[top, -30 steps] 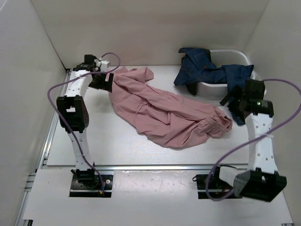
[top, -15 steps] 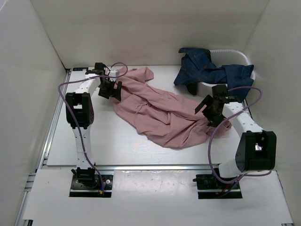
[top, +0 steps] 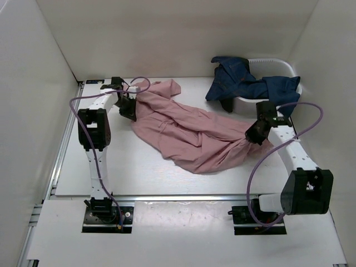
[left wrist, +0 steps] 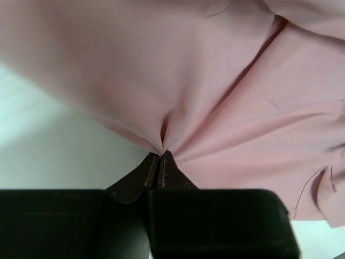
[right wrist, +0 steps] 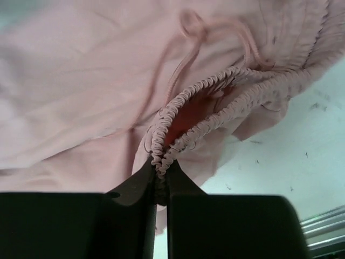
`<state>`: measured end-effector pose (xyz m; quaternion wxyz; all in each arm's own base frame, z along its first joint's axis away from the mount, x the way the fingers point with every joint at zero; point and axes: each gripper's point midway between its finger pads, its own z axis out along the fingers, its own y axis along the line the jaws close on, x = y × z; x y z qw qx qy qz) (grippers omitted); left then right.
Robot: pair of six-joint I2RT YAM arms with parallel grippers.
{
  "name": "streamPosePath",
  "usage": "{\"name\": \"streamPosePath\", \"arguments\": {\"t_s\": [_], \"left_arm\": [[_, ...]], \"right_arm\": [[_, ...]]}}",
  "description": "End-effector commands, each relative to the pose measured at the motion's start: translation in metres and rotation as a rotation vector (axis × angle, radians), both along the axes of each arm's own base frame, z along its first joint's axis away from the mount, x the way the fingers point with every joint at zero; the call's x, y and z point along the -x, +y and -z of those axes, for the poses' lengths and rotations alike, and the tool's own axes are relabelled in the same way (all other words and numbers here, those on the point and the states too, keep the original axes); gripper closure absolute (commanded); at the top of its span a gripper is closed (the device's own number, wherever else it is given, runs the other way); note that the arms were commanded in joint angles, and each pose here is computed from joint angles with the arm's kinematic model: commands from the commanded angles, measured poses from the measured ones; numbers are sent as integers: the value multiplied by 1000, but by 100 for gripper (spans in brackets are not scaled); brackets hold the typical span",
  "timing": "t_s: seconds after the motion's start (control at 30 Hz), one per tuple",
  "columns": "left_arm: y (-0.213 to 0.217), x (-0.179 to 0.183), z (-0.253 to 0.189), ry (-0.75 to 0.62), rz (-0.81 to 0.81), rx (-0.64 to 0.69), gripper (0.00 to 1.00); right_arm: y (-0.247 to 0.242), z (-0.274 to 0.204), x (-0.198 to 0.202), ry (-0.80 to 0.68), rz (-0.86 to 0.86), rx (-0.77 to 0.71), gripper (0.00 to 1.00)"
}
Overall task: Fold and stack the trousers
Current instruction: Flatten the trousers out
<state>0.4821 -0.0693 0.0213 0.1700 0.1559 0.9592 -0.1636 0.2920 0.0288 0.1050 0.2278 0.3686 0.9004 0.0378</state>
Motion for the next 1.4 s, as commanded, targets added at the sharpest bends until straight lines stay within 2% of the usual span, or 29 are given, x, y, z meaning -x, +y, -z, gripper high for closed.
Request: {"name": "streamPosePath", "arguments": {"t_s": [0.0,0.03,0.1,0.17,0.2,0.3,0.4,0.43,0.5,0.6,0.73,0.77,0.83,0.87,1.0,1.1,1.13,1.2,1.27,1.37], "left_arm": [[56,-10,-80,-176,-67,-82,86],[93,-8,-110,-240,-131,-113,86],[148,4,-139,-290,-187,-201,86],[173,22,-176,-325,-197,-284,86],[189,33,-182,-315,-183,-369,86],[204,72,-199,-255,-143,-504,86],[208,107,-183,-125,-119,-577,86],[209,117,-174,-87,-116,-587,82],[207,125,-161,-48,-104,-579,78],[187,127,-145,-33,-61,-489,76],[172,150,-114,70,-45,-413,63],[165,169,-101,144,-25,-381,59],[157,192,-101,194,3,-334,48],[159,212,-93,244,-13,-323,41],[181,261,-103,250,-86,-378,22],[203,283,-91,274,-176,-364,15],[216,278,-84,245,-214,-389,14],[238,295,-58,300,-312,-432,14],[257,287,-43,281,-387,-469,14],[263,282,-23,306,-401,-447,10]], "right_arm": [[-8,-89,-35,-256,-43,63,100],[-10,-126,-40,-346,-45,74,100],[-9,-159,-42,-421,-88,60,100],[-12,-177,-37,-444,-96,25,100],[-8,-189,-36,-465,-121,15,100],[-2,-185,-24,-437,-144,-24,100],[0,-180,-10,-434,-150,-32,100],[-3,-169,-6,-409,-132,-37,100],[-3,-158,-4,-390,-131,-39,100],[-3,-133,3,-337,-141,-49,100],[-5,-102,11,-267,-140,-56,100],[-8,-97,12,-254,-131,-45,100],[-21,-92,19,-228,-98,-3,100],[-34,-89,24,-207,-64,19,100],[-63,-85,44,-155,12,37,100],[-61,-74,55,-132,26,-13,100],[-60,-66,60,-116,26,-17,100],[-56,-46,66,-109,29,-33,100],[-60,-34,69,-110,67,-38,100],[-56,-18,67,-118,63,-89,100]]}}
